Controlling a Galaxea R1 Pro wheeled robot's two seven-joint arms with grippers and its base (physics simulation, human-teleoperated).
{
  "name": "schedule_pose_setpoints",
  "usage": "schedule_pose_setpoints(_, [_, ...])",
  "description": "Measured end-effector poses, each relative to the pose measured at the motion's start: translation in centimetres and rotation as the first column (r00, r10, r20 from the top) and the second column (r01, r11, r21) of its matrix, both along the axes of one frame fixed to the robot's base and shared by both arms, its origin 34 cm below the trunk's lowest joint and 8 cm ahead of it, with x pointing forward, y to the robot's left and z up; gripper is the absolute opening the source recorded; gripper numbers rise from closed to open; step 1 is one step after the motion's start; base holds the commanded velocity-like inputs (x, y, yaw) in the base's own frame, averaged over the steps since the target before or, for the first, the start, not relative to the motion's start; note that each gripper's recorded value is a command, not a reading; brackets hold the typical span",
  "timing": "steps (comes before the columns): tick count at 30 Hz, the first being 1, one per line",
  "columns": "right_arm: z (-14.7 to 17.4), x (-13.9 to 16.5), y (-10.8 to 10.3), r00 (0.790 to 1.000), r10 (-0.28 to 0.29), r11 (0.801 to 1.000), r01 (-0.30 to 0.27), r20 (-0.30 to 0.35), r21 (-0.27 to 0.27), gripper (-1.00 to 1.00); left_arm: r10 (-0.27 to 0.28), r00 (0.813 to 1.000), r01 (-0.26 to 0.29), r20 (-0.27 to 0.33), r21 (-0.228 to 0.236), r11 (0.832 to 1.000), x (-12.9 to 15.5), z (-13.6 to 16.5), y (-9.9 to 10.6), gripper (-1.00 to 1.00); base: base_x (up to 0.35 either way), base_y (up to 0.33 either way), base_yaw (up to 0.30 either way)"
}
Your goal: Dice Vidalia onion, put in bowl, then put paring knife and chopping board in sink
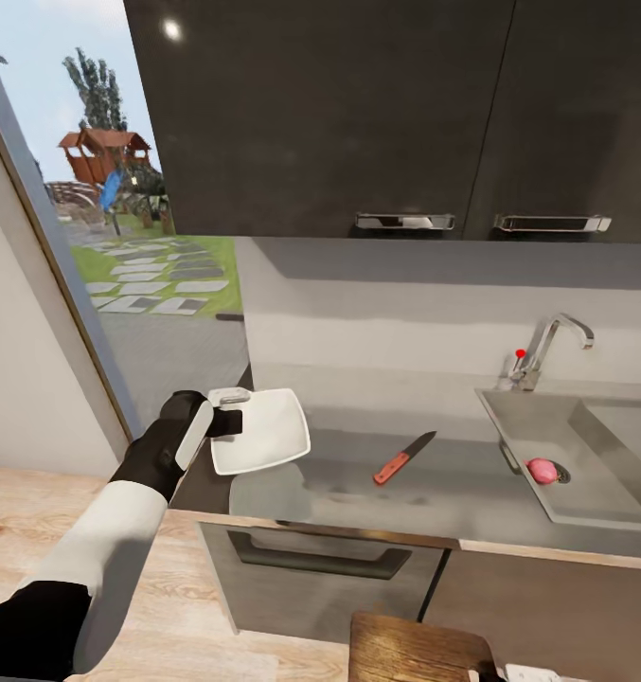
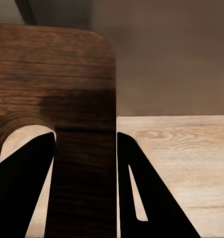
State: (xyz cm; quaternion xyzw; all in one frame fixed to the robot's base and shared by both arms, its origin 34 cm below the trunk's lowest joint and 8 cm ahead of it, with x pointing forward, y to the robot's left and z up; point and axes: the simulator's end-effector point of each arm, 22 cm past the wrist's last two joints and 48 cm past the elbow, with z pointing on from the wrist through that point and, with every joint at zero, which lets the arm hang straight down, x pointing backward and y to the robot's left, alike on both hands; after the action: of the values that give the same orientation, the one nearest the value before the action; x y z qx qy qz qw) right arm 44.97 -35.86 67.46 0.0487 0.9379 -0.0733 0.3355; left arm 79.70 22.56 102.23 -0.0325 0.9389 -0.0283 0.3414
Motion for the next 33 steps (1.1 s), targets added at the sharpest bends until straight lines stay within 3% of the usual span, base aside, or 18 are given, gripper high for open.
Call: schedule_pose_setpoints(33, [-1.6,-1.6,0.0,0.999,0.0,1.0,0.0,-0.05,0.0,-1.0,0.0,0.999,0.0,-0.05,-0.001,1.0,0.1,-3.4,-0.1,-1.0,0.001,0.0,0.0])
